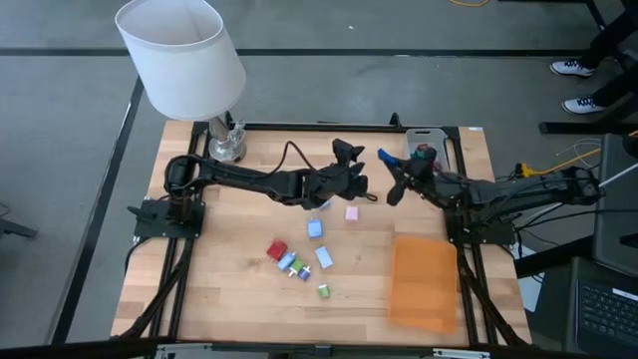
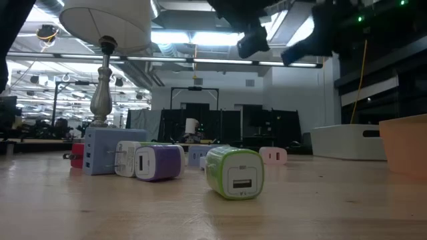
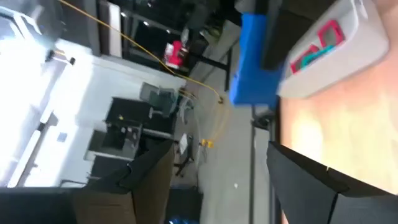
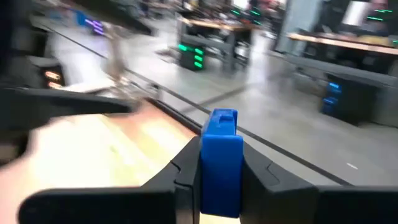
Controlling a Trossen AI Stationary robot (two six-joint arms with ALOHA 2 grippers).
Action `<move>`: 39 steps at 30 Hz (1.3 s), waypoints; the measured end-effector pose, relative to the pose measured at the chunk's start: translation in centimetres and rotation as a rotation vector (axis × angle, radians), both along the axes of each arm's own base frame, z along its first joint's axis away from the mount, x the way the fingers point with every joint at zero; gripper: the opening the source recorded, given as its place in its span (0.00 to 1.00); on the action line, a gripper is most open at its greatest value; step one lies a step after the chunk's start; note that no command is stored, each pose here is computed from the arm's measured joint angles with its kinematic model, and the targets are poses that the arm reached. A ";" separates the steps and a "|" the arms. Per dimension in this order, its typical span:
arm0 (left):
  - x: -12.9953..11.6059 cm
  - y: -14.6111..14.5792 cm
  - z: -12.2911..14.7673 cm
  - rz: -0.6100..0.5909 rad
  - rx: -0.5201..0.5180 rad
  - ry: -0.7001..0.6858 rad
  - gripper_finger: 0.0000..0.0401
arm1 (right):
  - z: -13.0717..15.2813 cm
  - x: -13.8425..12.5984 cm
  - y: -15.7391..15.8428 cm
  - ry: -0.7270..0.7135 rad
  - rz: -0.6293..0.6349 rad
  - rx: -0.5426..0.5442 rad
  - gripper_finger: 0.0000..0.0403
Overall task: Pick & Place Office items
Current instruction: Put the dark blue digital clock into the gray bin
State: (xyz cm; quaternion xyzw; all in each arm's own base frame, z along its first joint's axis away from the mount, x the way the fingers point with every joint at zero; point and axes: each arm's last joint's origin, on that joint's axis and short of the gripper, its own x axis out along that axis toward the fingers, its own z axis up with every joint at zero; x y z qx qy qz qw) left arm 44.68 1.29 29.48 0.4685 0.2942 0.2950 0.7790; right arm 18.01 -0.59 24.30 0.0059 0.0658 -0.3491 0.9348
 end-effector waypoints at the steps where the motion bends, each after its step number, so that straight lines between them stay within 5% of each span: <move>1: -0.1 0.1 -0.2 0.008 -0.020 0.005 0.62 | -0.2 -0.1 -0.1 0.018 -0.025 0.001 0.15; 11: -0.9 -0.2 -2.9 -0.034 -0.426 0.011 0.59 | -2.4 -1.5 -1.9 0.150 -0.299 0.070 0.15; 21: -0.5 0.9 -2.9 -0.198 -0.644 -0.035 0.54 | -4.5 -3.5 -2.9 0.234 -0.546 0.097 0.17; 29: -0.2 2.9 -2.5 -0.348 -0.800 -0.082 0.52 | -5.9 -6.0 -2.6 0.163 -0.553 0.103 0.15; 39: -0.4 8.6 -0.7 -0.477 -0.860 -0.285 0.52 | -6.0 -8.6 -2.4 0.059 -0.502 0.121 0.15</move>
